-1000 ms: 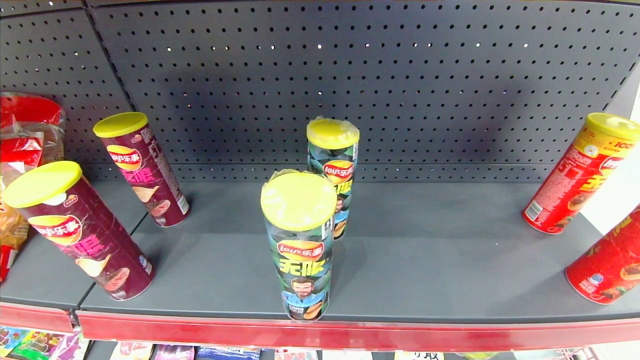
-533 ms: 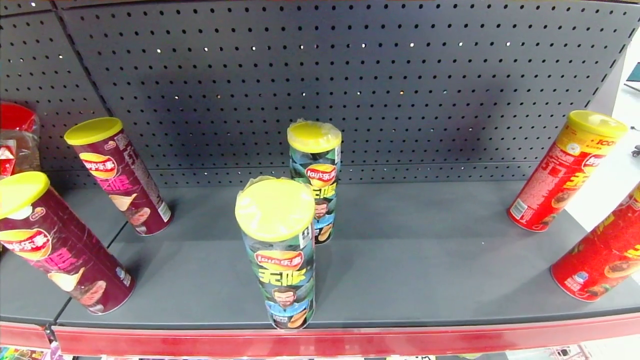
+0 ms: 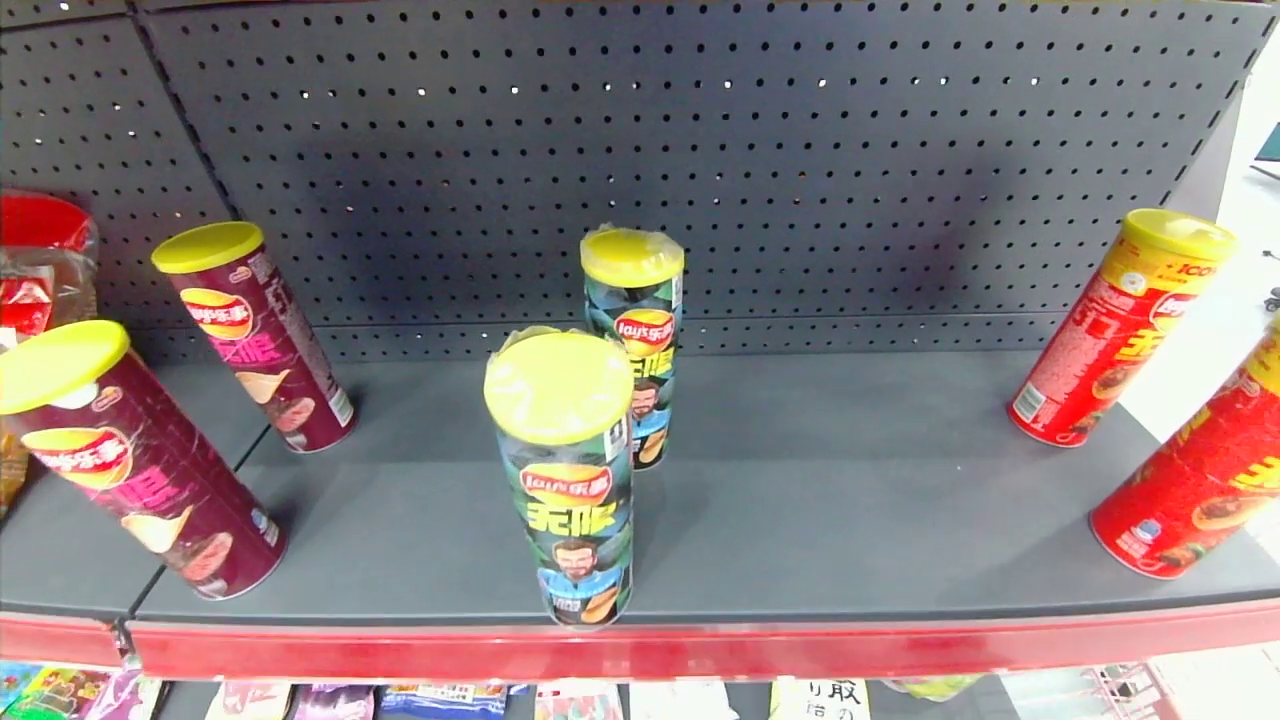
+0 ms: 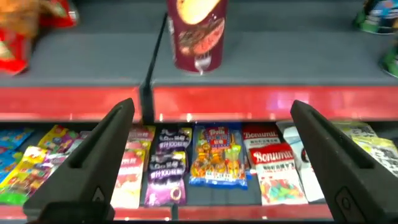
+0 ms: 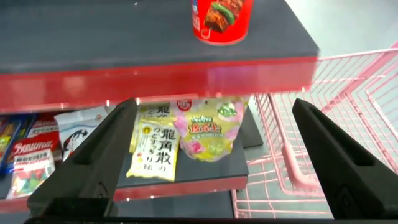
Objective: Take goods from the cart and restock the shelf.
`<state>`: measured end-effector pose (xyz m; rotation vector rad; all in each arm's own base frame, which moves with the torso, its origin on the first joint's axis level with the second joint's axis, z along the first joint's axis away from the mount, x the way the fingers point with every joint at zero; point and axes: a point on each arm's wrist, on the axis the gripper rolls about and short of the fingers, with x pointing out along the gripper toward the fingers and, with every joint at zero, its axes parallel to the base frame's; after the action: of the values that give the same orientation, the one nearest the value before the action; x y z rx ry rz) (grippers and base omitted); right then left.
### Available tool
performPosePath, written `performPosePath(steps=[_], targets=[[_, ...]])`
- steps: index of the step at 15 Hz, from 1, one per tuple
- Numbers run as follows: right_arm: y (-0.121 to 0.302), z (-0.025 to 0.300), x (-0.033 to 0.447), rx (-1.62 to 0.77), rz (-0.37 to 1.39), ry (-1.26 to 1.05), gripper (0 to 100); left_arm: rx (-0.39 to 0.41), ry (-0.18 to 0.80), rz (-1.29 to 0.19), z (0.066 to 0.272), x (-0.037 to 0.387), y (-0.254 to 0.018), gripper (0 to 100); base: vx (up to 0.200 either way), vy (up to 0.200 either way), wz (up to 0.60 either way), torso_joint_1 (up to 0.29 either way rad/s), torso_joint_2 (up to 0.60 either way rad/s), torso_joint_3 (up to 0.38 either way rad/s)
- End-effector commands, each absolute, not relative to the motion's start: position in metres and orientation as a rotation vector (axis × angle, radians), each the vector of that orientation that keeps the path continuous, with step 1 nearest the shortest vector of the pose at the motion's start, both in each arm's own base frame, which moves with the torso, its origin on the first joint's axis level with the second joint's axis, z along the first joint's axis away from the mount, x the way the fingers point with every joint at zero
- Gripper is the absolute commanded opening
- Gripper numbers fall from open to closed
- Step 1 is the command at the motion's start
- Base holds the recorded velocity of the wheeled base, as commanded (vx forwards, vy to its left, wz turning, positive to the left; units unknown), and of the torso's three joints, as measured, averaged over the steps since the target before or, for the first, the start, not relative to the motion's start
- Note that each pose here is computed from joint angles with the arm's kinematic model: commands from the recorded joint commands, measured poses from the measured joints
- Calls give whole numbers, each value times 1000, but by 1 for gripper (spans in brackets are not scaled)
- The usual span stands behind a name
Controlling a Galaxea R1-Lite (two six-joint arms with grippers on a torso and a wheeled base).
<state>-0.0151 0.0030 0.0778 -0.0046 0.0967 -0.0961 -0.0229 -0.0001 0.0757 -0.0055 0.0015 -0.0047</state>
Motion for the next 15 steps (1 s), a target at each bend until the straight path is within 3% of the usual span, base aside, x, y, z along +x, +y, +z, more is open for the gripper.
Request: performPosePath(steps=[1,9,11,12,13,14,15], targets=[[3,78,-15,-5,-96,100,100,-6,2,-5,76,-23,0,100,-200,0,0,-17,2,7],[3,78,-15,0,-98,100,100,5,8,-12,76,-22,0,100,-25,0,0,-1,-1,1],[3,78,-15,4,-98,100,100,79,0,-104,77,-23,-2,100,0,0,0,0,0,0],[3,78,-15,3,-98,100,100,76,-28,-126,87,-25,-3,100,0,0,0,0,0,0],[3,78,-15,3,-99,100,100,6,-2,-186,142,-18,-3,100,0,0,0,0,0,0],[3,78,-15,4,-99,100,100,-70,64,-216,165,-3,-4,100,0,0,0,0,0,0],[3,78,-15,3,-98,100,100,-71,105,-225,178,12,-5,100,0,0,0,0,0,0]])
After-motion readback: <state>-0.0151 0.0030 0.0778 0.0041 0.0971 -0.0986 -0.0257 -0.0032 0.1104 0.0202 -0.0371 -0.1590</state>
